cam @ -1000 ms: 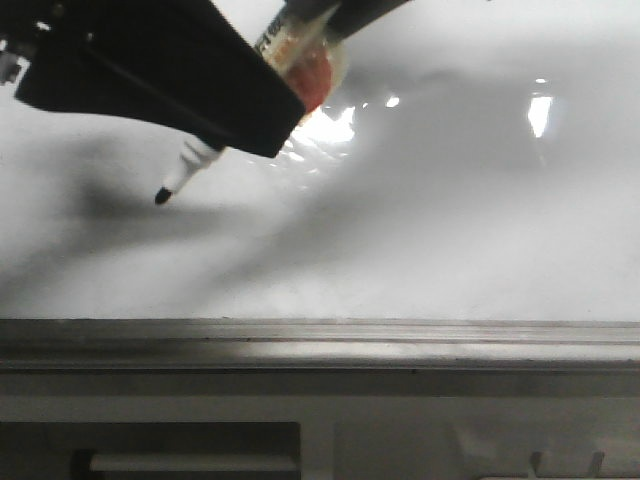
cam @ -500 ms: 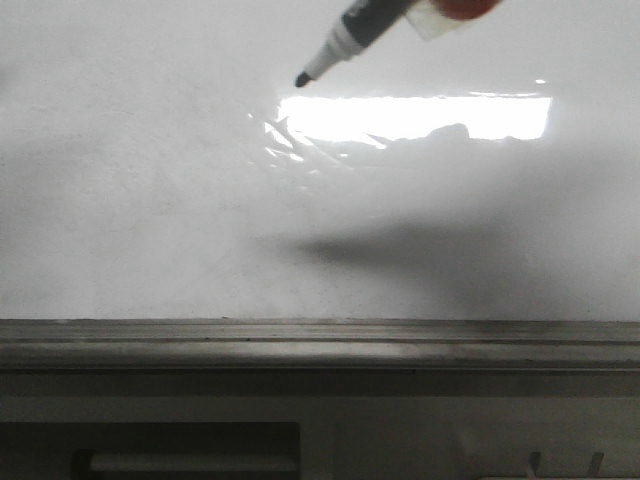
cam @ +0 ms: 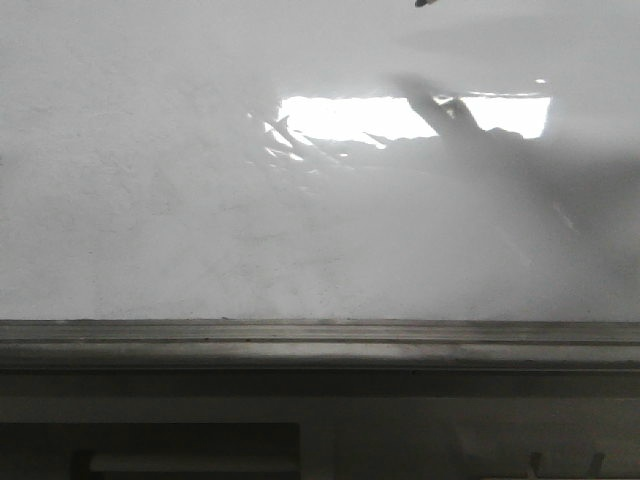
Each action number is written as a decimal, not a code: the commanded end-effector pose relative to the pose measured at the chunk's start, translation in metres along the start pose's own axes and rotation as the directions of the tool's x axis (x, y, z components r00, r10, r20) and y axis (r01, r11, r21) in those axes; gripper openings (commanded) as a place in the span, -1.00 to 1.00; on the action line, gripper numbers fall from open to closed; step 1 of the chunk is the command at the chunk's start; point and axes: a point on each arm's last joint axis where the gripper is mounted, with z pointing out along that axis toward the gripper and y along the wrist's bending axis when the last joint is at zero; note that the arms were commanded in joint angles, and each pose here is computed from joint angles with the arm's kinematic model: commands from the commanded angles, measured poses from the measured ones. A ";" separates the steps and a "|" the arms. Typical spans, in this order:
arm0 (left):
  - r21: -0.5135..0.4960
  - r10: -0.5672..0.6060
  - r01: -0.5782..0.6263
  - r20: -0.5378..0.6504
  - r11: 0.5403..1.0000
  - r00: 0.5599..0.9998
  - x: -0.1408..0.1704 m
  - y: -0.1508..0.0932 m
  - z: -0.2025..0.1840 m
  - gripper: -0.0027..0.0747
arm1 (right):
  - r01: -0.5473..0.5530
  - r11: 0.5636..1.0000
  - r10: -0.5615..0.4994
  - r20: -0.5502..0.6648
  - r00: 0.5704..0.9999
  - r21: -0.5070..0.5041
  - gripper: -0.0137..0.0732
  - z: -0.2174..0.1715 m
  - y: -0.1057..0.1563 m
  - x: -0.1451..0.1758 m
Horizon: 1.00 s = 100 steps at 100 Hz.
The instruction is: Write number 6 on whiteboard
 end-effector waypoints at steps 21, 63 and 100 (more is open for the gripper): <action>-0.024 -0.023 0.025 0.061 0.999 0.998 -0.012 0.001 -0.003 0.26 | -0.030 0.997 0.031 -0.008 0.999 0.066 -0.79 0.035 -0.012 -0.014; -0.034 -0.029 0.031 0.071 0.999 0.997 -0.013 0.002 -0.003 0.26 | 0.038 0.996 -0.061 -0.293 0.954 -0.083 -0.79 0.038 -0.009 0.009; -0.031 -0.039 0.042 0.074 0.999 0.997 -0.013 0.002 -0.003 0.26 | -0.051 0.996 0.040 -0.142 0.989 -0.071 -0.79 0.048 -0.010 -0.007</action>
